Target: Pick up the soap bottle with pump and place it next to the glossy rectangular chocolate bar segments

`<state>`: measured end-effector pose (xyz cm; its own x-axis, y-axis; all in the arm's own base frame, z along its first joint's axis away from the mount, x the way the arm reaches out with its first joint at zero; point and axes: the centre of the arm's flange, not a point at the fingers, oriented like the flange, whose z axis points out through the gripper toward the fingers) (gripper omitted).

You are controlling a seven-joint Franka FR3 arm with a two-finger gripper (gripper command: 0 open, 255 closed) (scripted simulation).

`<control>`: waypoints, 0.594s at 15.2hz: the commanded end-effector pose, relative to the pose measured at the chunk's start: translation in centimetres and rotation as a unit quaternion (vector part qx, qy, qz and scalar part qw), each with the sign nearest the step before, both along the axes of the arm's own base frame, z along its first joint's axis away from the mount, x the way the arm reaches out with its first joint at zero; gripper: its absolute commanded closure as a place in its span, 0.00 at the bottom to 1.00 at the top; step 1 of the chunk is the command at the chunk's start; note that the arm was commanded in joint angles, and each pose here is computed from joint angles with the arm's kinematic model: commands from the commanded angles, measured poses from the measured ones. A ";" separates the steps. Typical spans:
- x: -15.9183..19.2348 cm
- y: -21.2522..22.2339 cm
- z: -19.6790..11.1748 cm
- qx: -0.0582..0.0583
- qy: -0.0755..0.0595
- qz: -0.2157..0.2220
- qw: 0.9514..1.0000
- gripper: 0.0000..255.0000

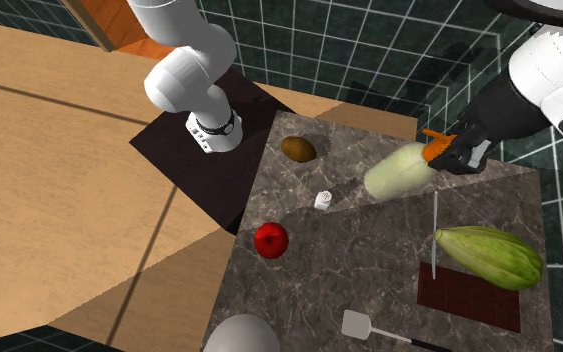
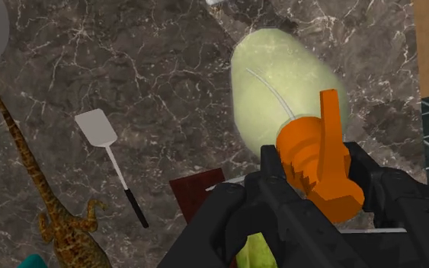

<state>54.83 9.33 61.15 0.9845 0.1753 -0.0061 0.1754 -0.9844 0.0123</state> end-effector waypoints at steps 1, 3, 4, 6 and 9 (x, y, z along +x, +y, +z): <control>2.1 -0.7 -1.4 0.000 -0.001 0.000 1.000 1.00; 4.3 -1.4 -2.8 0.000 -0.001 0.000 1.000 1.00; 5.3 -1.7 -3.5 0.000 -0.001 0.000 1.000 1.00; 7.5 -2.5 -4.9 0.000 -0.001 0.000 1.000 1.00; 10.7 -3.5 -7.0 0.000 -0.001 0.000 1.000 1.00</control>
<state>64.46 6.10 55.25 0.9845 0.1752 -0.0067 0.1753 -0.9844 0.0124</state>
